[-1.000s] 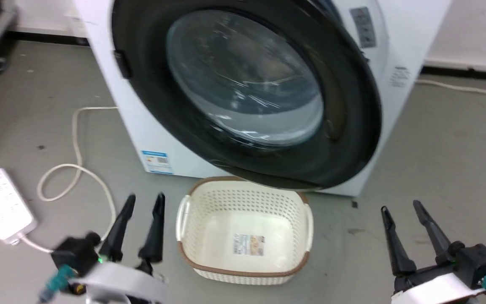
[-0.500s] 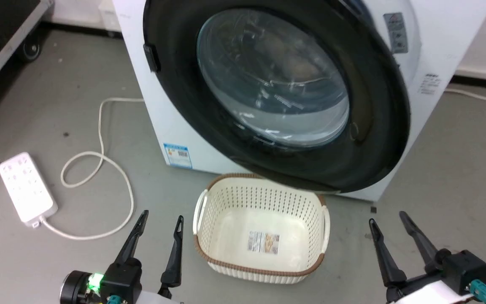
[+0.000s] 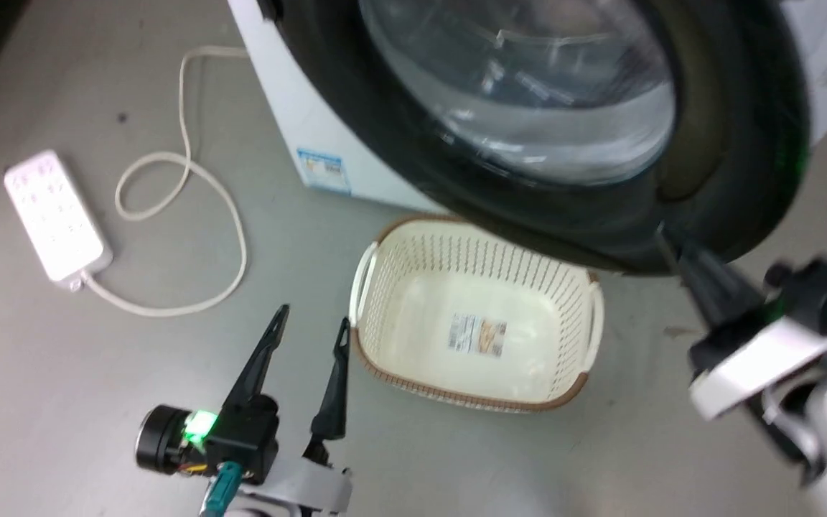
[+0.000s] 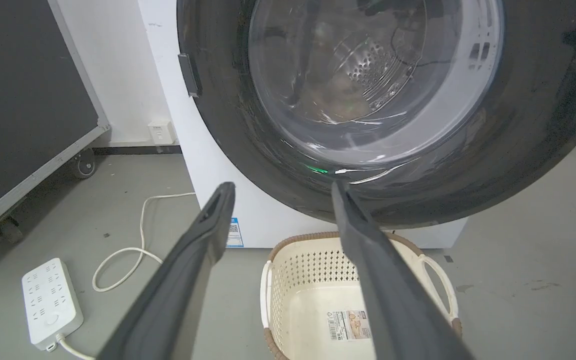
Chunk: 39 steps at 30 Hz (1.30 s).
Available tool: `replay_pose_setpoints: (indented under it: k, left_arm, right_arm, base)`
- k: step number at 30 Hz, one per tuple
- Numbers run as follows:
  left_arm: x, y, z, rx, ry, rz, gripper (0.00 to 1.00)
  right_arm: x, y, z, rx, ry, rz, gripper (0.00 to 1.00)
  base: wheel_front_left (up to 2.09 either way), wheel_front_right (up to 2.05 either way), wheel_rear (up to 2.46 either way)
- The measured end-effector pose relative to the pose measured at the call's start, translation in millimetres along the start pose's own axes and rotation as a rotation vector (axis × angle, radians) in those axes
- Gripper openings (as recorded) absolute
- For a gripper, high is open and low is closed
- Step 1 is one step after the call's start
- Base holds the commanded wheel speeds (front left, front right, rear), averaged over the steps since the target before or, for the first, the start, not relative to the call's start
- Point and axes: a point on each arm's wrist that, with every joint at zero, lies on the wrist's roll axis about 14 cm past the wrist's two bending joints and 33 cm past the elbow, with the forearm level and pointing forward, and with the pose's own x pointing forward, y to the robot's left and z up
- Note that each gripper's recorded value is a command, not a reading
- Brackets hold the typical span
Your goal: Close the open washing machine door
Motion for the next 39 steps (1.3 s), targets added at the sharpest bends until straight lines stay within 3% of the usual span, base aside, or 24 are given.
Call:
replay_pose_setpoints:
  k: [11, 22, 34, 35, 36, 37, 39]
  left_arm:
    - [17, 0, -27, -0.011, 0.067, 0.018, 1.0]
    - [22, 3, -33, -0.003, 0.08, 0.027, 1.0]
    - [23, -1, -24, 0.0, 0.053, 0.015, 1.0]
    - [23, -1, -24, 0.0, 0.053, 0.015, 1.0]
    - [23, -2, -19, -0.001, 0.042, 0.008, 1.0]
    - [23, -2, -19, -0.001, 0.042, 0.008, 1.0]
    - [20, 1, -11, -0.009, 0.021, 0.018, 1.0]
  right_arm:
    - [64, -79, -35, 0.027, 0.134, -0.098, 0.0]
    - [101, -142, -16, 0.083, 0.117, -0.248, 0.0]
    - [99, -143, -10, 0.114, 0.103, -0.281, 0.0]
    - [99, -143, -10, 0.114, 0.103, -0.281, 0.04]
    - [94, -142, -3, 0.099, 0.089, -0.281, 0.64]
    - [94, -142, -3, 0.099, 0.089, -0.281, 1.0]
    - [82, -135, 6, 0.079, 0.063, -0.276, 1.0]
  base:
    - [0.0, 0.0, 0.0]
    - [0.0, 0.0, 0.0]
    - [0.0, 0.0, 0.0]
    - [0.0, 0.0, 0.0]
    - [0.0, 0.0, 0.0]
    - [0.0, 0.0, 0.0]
    - [0.0, 0.0, 0.0]
